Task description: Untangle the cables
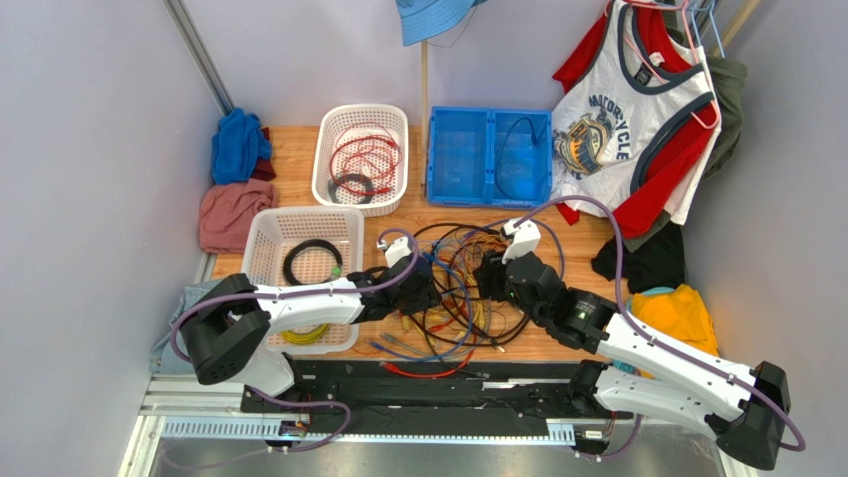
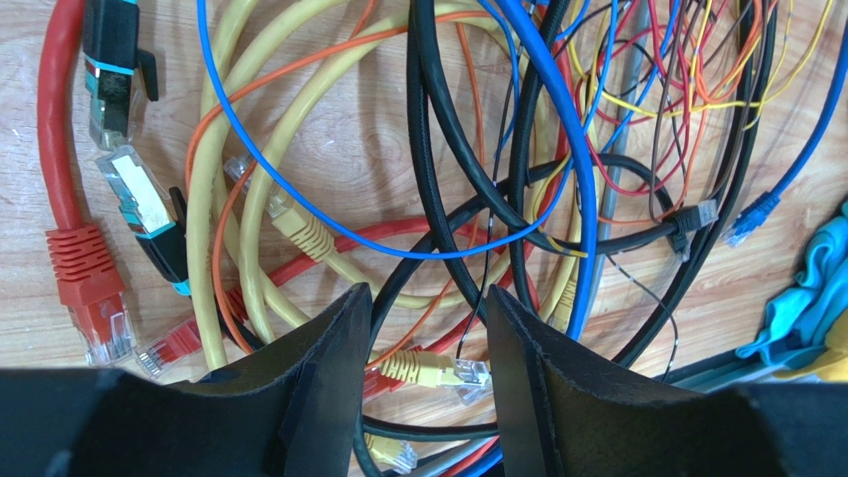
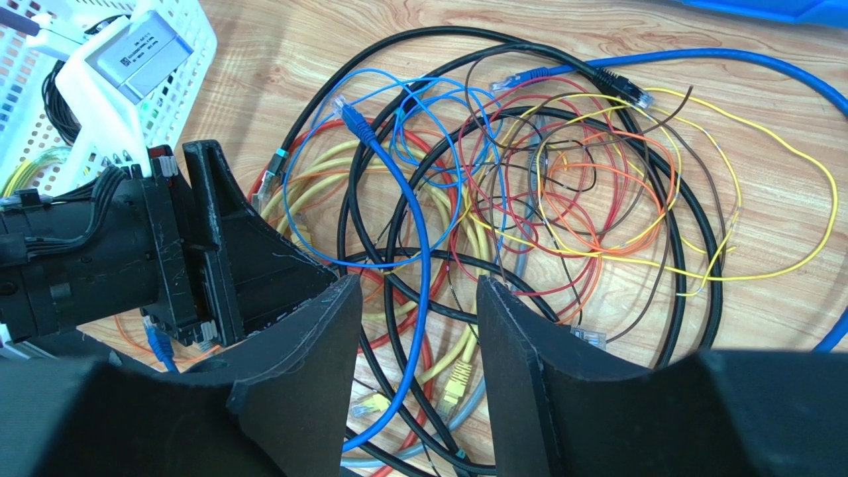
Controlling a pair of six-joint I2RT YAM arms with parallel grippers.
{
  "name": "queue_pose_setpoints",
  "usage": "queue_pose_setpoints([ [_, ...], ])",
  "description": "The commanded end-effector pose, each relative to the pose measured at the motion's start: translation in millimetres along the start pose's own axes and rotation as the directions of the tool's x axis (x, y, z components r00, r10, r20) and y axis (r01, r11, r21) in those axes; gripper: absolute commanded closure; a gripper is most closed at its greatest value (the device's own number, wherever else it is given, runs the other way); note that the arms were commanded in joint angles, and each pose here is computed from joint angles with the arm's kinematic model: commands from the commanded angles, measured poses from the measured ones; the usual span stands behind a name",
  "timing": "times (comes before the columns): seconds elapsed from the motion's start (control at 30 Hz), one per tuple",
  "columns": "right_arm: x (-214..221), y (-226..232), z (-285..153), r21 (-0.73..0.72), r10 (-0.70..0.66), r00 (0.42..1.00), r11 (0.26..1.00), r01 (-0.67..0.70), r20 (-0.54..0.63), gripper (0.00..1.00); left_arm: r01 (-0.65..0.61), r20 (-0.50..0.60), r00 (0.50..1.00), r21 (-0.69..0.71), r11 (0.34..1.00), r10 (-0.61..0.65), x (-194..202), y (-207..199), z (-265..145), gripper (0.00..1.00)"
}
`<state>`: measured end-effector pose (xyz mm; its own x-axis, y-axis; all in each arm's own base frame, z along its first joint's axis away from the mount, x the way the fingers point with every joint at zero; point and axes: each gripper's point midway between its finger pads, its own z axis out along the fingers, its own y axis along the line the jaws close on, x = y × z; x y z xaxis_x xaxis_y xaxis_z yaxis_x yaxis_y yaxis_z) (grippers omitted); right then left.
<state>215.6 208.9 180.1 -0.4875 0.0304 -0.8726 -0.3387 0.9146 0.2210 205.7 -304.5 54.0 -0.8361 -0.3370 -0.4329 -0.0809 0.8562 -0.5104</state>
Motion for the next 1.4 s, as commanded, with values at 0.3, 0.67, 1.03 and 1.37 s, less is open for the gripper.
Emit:
queue_pose_setpoints([
  [0.3,-1.8,-2.7,-3.6,-0.003,-0.001,1.0,1.0,0.001,0.022,0.5,0.098,0.073,0.993,-0.016,0.995,-0.097,-31.7,5.3,21.7,0.47],
  [0.67,0.6,-2.4,-1.6,-0.001,0.003,1.0,1.0,-0.003,0.02,0.51,0.059,0.138,0.989,0.011,0.998,-0.06,-50.2,6.4,-0.4,0.96],
  [1.03,-17.6,3.1,-6.9,-0.021,0.044,0.997,0.999,-0.043,0.069,0.52,-0.19,0.395,0.914,0.207,0.96,0.096,-136.7,-67.1,-134.2,1.0],
  [1.37,-70.6,25.5,-38.0,-0.193,0.14,0.961,0.977,-0.094,0.24,0.43,-0.492,0.592,0.775,0.345,0.799,0.221,-201.9,-165.1,-274.8,1.0],
])
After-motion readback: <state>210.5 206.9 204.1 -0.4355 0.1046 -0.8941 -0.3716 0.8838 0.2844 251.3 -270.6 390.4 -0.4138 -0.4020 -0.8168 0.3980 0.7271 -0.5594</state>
